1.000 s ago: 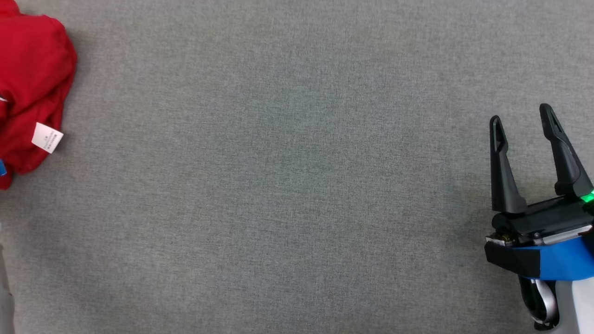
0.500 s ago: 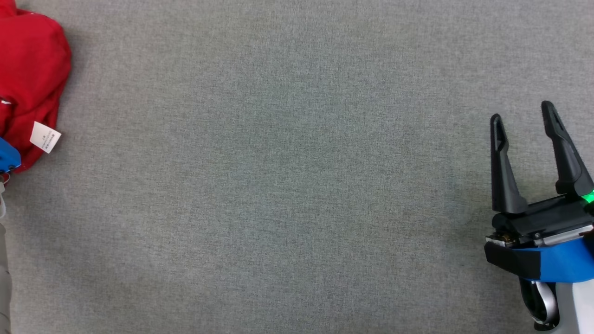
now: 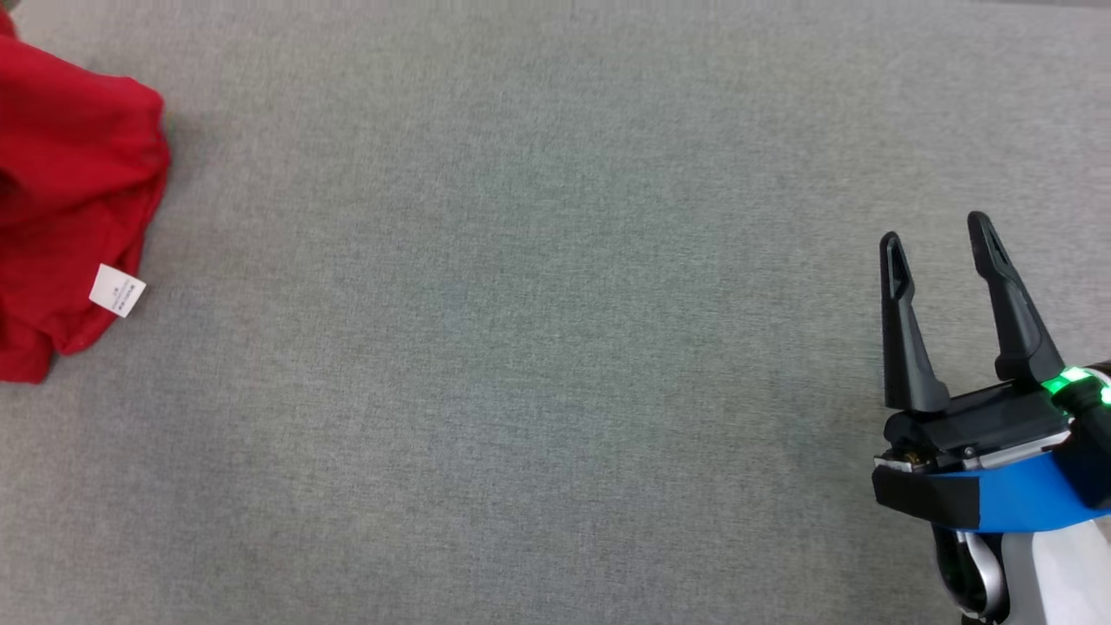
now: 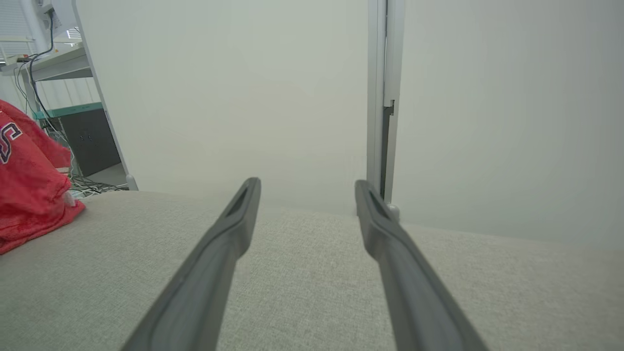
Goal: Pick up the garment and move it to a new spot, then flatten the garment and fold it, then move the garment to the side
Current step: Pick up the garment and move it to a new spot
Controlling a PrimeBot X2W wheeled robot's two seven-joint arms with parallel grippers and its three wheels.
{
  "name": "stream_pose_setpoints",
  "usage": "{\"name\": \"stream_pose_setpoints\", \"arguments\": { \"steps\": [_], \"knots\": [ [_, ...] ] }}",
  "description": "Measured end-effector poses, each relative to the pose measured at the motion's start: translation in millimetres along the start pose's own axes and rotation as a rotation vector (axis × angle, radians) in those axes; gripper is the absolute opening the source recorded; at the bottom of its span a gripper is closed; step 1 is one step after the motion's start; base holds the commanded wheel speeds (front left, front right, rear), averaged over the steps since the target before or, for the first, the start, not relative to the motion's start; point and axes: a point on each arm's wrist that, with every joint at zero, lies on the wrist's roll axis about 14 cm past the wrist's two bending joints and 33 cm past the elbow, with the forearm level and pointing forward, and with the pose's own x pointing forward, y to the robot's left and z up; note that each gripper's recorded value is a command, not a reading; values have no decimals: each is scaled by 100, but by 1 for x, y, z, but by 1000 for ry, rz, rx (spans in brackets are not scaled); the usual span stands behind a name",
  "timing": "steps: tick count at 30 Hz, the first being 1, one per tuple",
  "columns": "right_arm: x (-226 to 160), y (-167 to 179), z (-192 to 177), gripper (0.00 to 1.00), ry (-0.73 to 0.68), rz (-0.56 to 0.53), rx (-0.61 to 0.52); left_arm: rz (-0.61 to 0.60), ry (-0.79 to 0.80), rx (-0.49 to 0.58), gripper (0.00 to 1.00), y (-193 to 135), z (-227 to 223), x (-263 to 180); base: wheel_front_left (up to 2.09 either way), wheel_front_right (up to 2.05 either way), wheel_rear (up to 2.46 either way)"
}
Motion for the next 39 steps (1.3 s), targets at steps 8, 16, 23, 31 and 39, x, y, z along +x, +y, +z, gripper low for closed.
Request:
{"name": "stream_pose_setpoints", "arguments": {
  "steps": [8, 16, 23, 31, 39],
  "knots": [
    [-18, -7, 25, 100, -34, -54, 10, -211, -345, 100, 0, -72, 123, 2, 0, 0, 0],
    [-47, -32, 47, 100, -56, -153, -1, -515, -665, 31, 0, -197, 241, -43, 0, 0, 0],
    [-75, -62, 64, 100, -80, -262, 10, -793, -778, -15, 0, -302, 286, -104, 0, 0, 0],
    [-98, -79, 81, 100, -110, -335, 7, -1059, -739, -83, 0, -388, 277, -164, 0, 0, 0],
    [-111, -80, 92, 100, -132, -353, 5, -1172, -491, -72, 0, -420, 178, -189, 0, 0, 0]
  ]
}}
